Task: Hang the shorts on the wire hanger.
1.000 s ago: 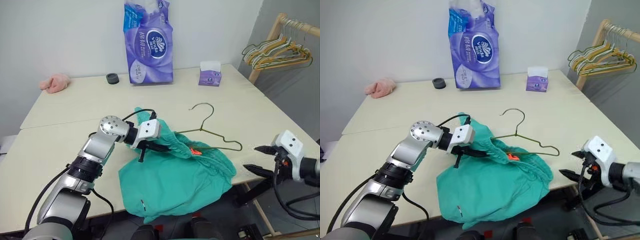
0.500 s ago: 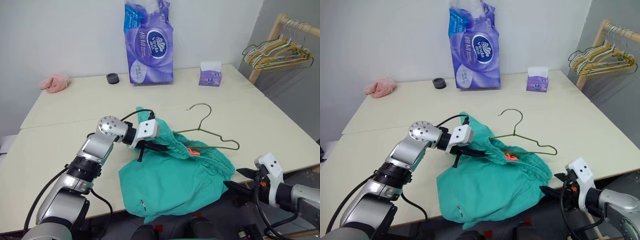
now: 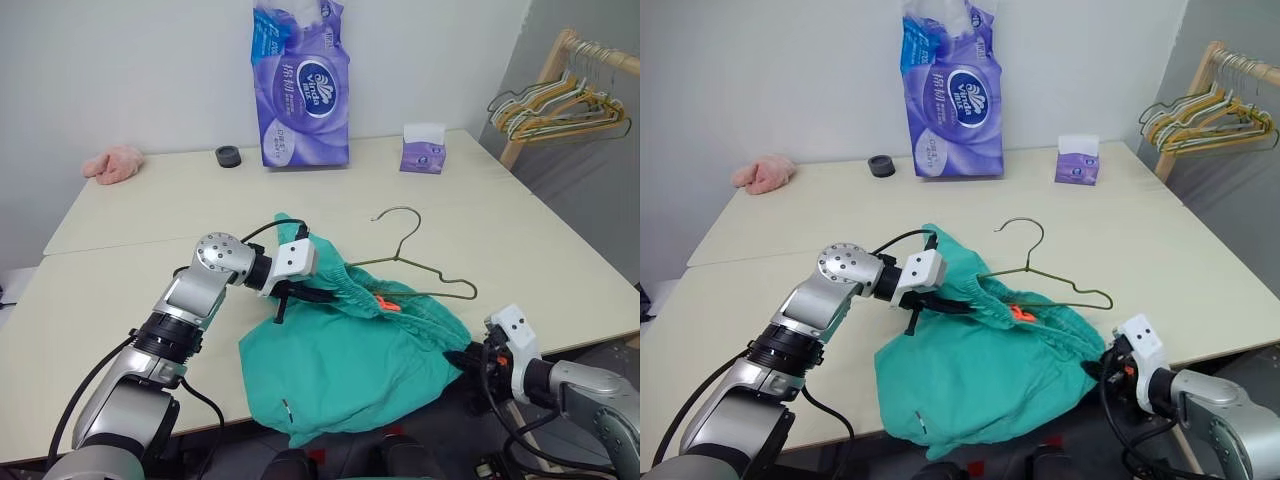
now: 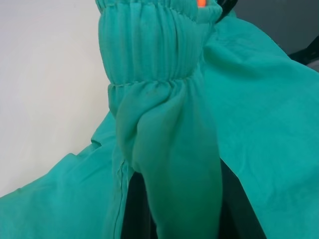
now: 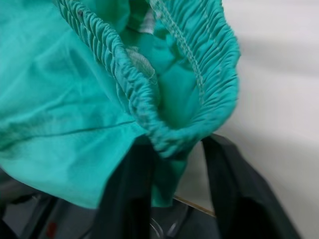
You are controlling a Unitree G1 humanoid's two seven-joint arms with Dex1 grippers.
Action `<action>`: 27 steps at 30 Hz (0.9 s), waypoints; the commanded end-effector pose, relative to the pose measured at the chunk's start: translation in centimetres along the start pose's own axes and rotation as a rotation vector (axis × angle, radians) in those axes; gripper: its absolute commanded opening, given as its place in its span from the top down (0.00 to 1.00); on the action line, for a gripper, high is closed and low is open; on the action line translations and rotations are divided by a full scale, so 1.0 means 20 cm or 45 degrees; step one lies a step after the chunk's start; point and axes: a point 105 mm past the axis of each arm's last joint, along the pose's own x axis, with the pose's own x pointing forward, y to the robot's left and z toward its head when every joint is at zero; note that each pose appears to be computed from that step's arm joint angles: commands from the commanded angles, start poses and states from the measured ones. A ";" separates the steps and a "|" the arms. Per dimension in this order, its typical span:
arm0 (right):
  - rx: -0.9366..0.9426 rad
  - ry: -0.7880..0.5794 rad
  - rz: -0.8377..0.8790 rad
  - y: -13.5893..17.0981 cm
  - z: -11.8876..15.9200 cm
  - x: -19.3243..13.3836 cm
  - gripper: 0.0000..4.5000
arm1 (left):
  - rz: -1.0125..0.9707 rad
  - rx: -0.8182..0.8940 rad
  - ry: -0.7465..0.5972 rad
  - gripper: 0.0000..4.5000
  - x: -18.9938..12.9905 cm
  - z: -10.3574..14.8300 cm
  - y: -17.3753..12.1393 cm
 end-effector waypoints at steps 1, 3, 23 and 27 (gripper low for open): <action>-0.089 -0.048 -0.073 -0.06 0.06 -0.02 0.94 | 0.076 0.059 -0.041 1.00 -0.05 0.06 0.05; -0.105 -0.051 -0.082 -0.08 0.07 -0.03 1.00 | 0.085 0.054 -0.059 1.00 -0.05 0.07 0.05; -0.233 -0.083 -0.127 -0.20 0.18 -0.12 1.00 | 0.003 0.059 0.102 1.00 -0.11 -0.03 -0.02; -0.304 -0.082 -0.124 -0.19 0.21 -0.14 1.00 | -0.008 0.073 0.134 1.00 -0.07 -0.06 -0.03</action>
